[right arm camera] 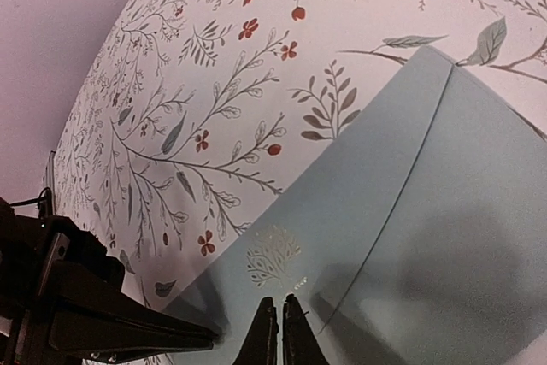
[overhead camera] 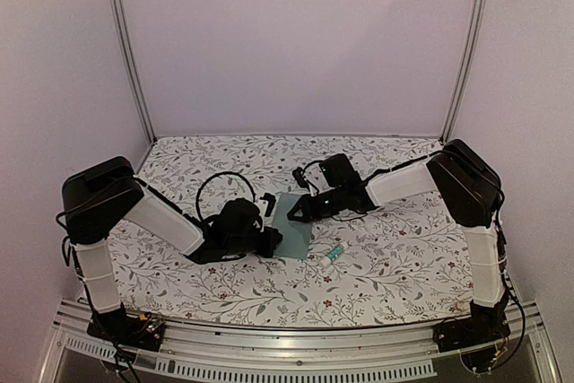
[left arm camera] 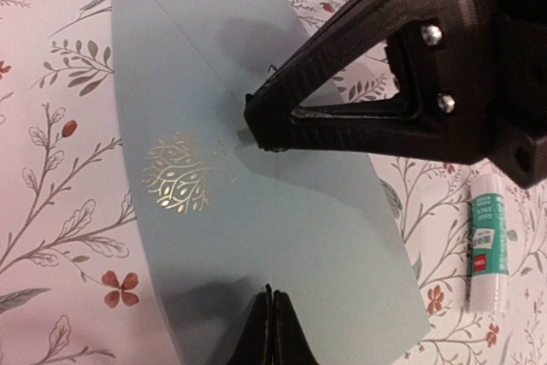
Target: Place the letter into the envelope and seal it
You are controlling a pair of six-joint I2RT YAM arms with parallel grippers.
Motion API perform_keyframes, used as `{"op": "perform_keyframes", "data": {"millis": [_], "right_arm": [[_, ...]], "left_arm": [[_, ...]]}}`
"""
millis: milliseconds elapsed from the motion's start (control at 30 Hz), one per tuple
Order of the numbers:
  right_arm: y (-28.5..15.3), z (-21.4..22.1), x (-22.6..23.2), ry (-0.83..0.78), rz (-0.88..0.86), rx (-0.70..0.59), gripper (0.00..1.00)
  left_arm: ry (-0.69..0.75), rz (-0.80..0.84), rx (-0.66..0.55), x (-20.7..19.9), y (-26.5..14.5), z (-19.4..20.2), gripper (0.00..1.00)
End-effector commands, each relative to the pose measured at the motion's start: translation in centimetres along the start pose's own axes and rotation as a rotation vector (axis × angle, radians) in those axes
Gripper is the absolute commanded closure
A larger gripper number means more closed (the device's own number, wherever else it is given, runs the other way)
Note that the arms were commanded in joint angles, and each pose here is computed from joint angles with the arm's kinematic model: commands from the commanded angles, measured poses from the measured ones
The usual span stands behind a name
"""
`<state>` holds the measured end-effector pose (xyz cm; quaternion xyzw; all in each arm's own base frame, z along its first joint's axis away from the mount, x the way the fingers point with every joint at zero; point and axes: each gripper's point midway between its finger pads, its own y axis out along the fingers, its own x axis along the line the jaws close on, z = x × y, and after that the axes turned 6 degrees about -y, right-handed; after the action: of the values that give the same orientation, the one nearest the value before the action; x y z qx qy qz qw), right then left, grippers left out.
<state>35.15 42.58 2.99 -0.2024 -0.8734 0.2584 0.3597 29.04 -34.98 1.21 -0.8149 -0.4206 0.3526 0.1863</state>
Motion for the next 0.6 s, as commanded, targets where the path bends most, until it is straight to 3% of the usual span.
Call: {"op": "perform_keyframes", "data": {"millis": [0, 567], "right_arm": [[-0.9, -1.1, 3.3, -0.059, -0.024, -0.018, 0.95], [1.1, 2.6, -1.8, 0.006, 0.122, 0.047, 0.96]], "left_arm": [[0.029, -0.045, 0.081, 0.8, 0.0, 2.4, 1.0], [0.035, -0.053, 0.085, 1.0, 0.1, 2.7, 1.0]]}}
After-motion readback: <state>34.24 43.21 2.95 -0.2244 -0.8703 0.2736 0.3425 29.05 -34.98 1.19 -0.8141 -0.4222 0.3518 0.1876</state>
